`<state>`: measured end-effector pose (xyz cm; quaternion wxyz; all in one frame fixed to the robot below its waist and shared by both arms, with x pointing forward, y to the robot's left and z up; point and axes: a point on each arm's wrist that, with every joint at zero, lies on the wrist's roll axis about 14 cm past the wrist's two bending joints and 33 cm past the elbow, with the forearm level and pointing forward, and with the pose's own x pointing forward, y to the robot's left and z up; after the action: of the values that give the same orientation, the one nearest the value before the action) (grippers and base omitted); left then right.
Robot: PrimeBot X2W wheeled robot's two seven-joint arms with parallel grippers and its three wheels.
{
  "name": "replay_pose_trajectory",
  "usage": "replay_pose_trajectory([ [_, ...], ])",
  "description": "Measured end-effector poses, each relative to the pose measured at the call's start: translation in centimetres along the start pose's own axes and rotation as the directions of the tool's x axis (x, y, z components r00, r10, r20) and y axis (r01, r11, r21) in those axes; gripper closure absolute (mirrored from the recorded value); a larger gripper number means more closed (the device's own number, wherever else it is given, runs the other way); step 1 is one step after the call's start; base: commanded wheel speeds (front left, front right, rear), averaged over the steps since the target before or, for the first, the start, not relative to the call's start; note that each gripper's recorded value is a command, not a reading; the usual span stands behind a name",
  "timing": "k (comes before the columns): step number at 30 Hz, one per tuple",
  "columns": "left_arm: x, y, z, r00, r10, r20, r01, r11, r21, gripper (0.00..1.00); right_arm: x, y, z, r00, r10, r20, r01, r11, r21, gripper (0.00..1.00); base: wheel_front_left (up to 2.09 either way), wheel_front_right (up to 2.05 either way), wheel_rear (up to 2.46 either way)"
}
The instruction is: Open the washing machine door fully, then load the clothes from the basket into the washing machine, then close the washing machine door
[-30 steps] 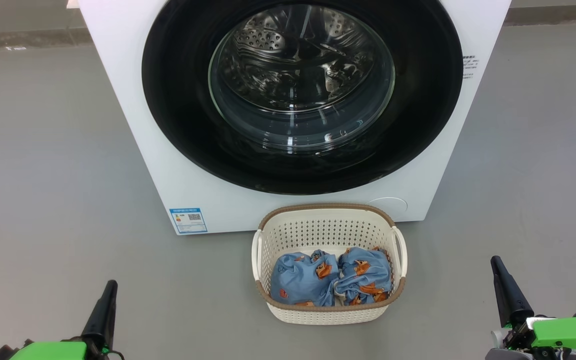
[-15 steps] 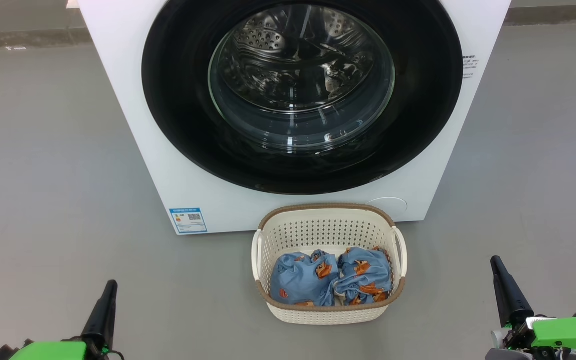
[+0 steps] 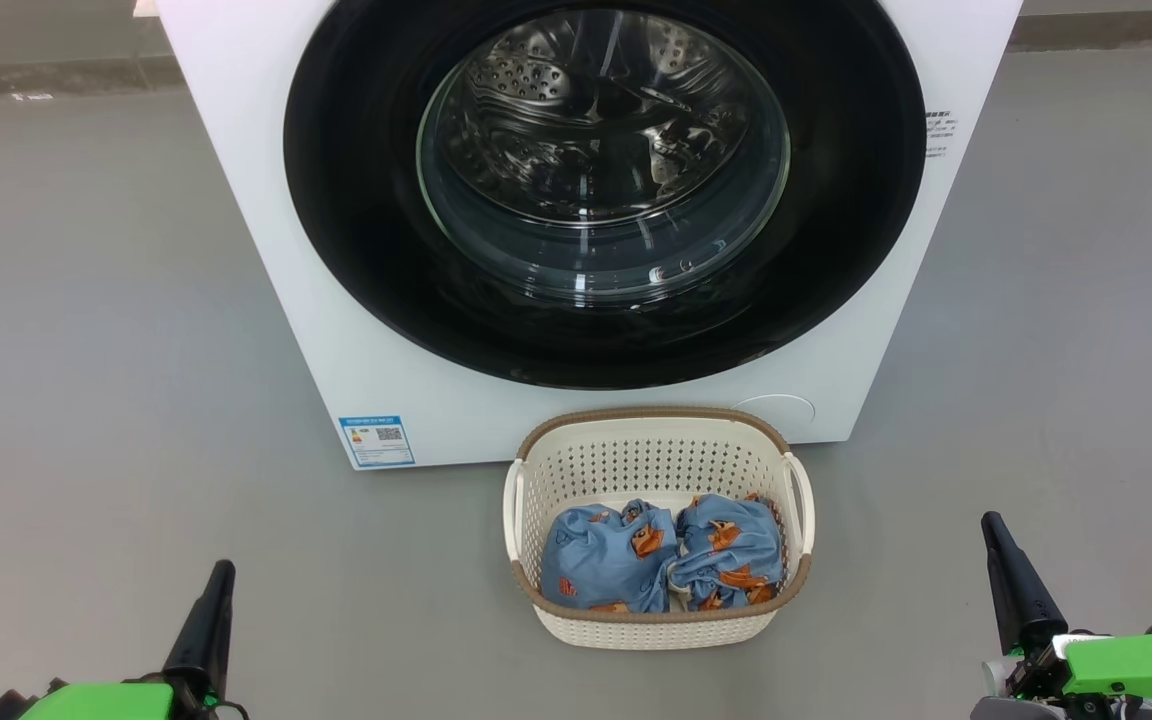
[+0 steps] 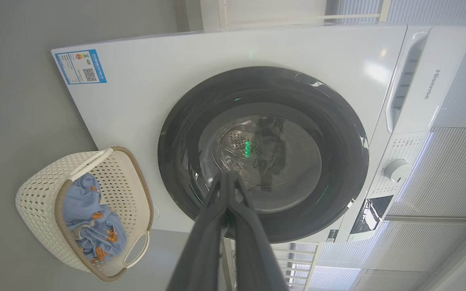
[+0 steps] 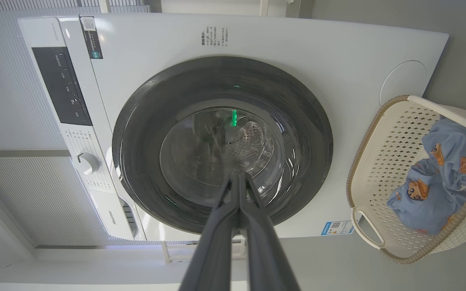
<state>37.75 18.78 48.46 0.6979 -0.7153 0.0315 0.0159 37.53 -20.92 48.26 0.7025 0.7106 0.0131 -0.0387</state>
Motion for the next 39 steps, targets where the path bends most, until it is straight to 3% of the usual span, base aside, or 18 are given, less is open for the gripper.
replay_pose_trajectory([
  [20, 0.0, 0.0, 0.0, 1.000, 0.000, 0.000, 0.000, 1.000, 0.000, 1.00, 0.0, 0.0, 0.0, 1.000, 0.000, 0.000, 0.000, 1.000, 0.000, 1.00, 0.00, 0.00, 0.00],
  [21, 0.0, 0.0, 0.0, 1.000, 0.000, 0.000, 0.000, 1.000, 0.000, 0.00, 0.0, 0.0, 0.0, 1.000, 0.000, 0.000, 0.000, 1.000, 0.000, 0.00, 0.00, 0.00, 0.00],
  [29, -2.1, 4.5, -1.0, 0.991, 0.132, -0.003, -0.132, 0.990, -0.041, 0.00, -1.9, -4.4, -0.3, 0.991, -0.130, 0.007, 0.130, 0.991, 0.024, 0.00, 0.00, 0.00, 0.00],
  [39, -1.9, 3.8, -0.8, 0.994, 0.110, 0.013, -0.109, 0.994, -0.022, 0.00, -1.8, -4.3, -0.5, 0.992, -0.128, 0.013, 0.128, 0.992, 0.006, 0.00, 0.00, 0.00, 0.00],
])
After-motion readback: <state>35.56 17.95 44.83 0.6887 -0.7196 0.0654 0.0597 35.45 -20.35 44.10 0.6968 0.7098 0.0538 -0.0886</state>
